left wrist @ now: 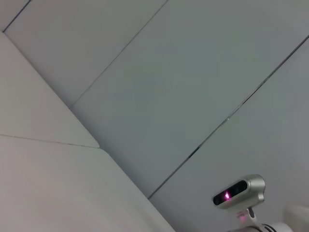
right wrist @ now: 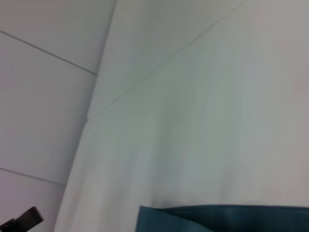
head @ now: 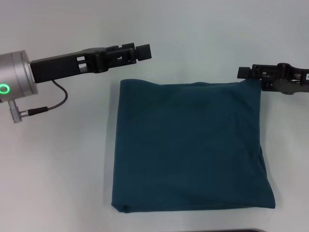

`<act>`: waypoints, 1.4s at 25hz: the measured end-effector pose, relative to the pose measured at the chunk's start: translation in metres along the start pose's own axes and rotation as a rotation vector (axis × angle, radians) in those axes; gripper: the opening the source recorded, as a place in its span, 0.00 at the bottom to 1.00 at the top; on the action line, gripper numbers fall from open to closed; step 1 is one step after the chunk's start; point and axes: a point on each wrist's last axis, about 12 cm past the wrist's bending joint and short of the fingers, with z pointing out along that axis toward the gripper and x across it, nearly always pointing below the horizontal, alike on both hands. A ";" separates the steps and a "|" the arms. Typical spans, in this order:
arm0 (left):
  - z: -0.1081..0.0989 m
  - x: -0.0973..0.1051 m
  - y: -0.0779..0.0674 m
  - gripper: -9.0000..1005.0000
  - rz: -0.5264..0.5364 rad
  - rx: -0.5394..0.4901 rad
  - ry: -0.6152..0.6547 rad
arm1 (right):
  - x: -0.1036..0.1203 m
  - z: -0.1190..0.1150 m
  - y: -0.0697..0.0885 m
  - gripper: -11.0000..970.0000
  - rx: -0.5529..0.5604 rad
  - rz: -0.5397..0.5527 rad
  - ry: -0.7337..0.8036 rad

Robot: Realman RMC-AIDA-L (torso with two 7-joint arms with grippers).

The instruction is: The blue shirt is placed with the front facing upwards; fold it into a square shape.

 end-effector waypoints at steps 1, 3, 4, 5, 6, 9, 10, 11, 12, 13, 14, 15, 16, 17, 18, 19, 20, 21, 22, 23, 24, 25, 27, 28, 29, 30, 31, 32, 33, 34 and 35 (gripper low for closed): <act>0.000 0.000 0.000 0.96 0.000 0.000 0.000 | 0.000 0.000 0.000 0.77 -0.004 0.001 0.002; 0.001 -0.001 0.000 0.96 0.002 0.002 0.001 | 0.001 -0.001 0.000 0.77 -0.006 0.003 0.004; 0.001 -0.001 0.000 0.96 0.002 0.002 0.001 | 0.001 -0.001 0.000 0.76 -0.006 0.003 0.004; 0.001 -0.001 0.000 0.96 0.002 0.003 0.001 | 0.001 -0.002 0.000 0.76 -0.004 0.004 0.003; 0.002 -0.001 0.000 0.96 0.002 0.003 0.001 | 0.002 -0.002 -0.001 0.76 -0.001 0.006 0.003; 0.002 -0.001 0.000 0.96 0.003 0.003 0.001 | 0.003 -0.003 -0.003 0.76 0.004 0.010 0.002; 0.002 -0.001 0.000 0.96 0.003 0.003 0.001 | 0.004 -0.003 -0.003 0.76 0.005 0.012 0.001; 0.002 -0.001 0.000 0.96 0.004 0.003 0.001 | 0.004 -0.003 -0.003 0.68 0.007 0.013 0.001; 0.002 -0.001 0.000 0.96 0.004 0.003 0.001 | 0.004 -0.003 -0.004 0.60 0.008 0.014 0.000; 0.002 -0.001 0.000 0.96 0.005 0.003 0.001 | 0.005 -0.003 -0.004 0.56 0.009 0.016 -0.001; 0.002 -0.001 0.000 0.96 0.006 0.003 0.001 | 0.005 -0.003 -0.004 0.52 0.009 0.016 -0.002; 0.001 -0.001 0.000 0.96 0.007 0.003 0.001 | 0.005 -0.003 -0.004 0.48 0.008 0.017 -0.003; 0.001 0.000 0.000 0.96 0.007 0.003 0.001 | 0.005 -0.002 -0.004 0.43 0.008 0.018 -0.003; 0.002 0.000 0.000 0.96 0.005 0.003 0.001 | 0.005 -0.002 -0.004 0.39 0.008 0.017 -0.003; 0.002 0.001 0.000 0.96 0.002 0.004 0.002 | 0.005 -0.001 -0.003 0.35 0.006 0.016 -0.002; 0.002 0.001 0.000 0.96 -0.001 0.005 0.004 | 0.005 0.000 -0.003 0.30 0.005 0.015 -0.001; 0.002 0.002 0.001 0.96 -0.004 0.006 0.008 | 0.005 0.000 -0.002 0.25 0.003 0.012 -0.001; 0.002 0.002 0.001 0.96 -0.006 0.006 0.010 | 0.004 0.001 -0.002 0.20 0.000 0.009 -0.003; 0.002 0.003 0.001 0.95 -0.007 0.005 0.013 | 0.004 0.002 -0.001 0.15 -0.005 0.006 -0.006; 0.002 0.003 0.001 0.95 -0.007 0.005 0.013 | 0.004 0.003 -0.001 0.11 -0.007 0.004 -0.007; 0.002 0.003 0.001 0.95 -0.007 0.005 0.014 | 0.003 0.004 0.000 0.10 -0.011 0.000 -0.009; 0.002 0.003 0.001 0.95 -0.007 0.005 0.014 | 0.002 0.004 0.001 0.09 -0.014 -0.004 -0.009; 0.002 0.003 0.001 0.95 -0.007 0.003 0.014 | -0.001 0.006 0.006 0.08 -0.040 -0.026 -0.014; 0.003 0.003 0.002 0.95 -0.007 0.001 0.014 | -0.001 0.006 0.006 0.08 -0.040 -0.026 -0.014; 0.003 0.003 0.002 0.95 -0.006 -0.001 0.013 | -0.002 0.006 0.008 0.07 -0.053 -0.035 -0.012; 0.003 0.002 0.002 0.95 -0.006 -0.003 0.013 | -0.002 0.006 0.010 0.07 -0.063 -0.042 -0.010; 0.003 0.002 0.002 0.94 -0.006 -0.004 0.012 | -0.002 0.006 0.011 0.06 -0.074 -0.049 -0.006; 0.003 0.002 0.002 0.94 -0.006 -0.003 0.012 | -0.002 0.006 0.013 0.05 -0.082 -0.056 -0.002; 0.003 0.003 0.002 0.94 -0.006 -0.003 0.012 | -0.002 0.006 0.014 0.05 -0.090 -0.062 0.003; 0.004 0.003 0.002 0.94 -0.006 -0.003 0.012 | -0.002 0.006 0.015 0.04 -0.094 -0.067 0.006; 0.004 0.002 0.002 0.94 -0.005 -0.002 0.012 | -0.002 0.006 0.015 0.04 -0.096 -0.071 0.009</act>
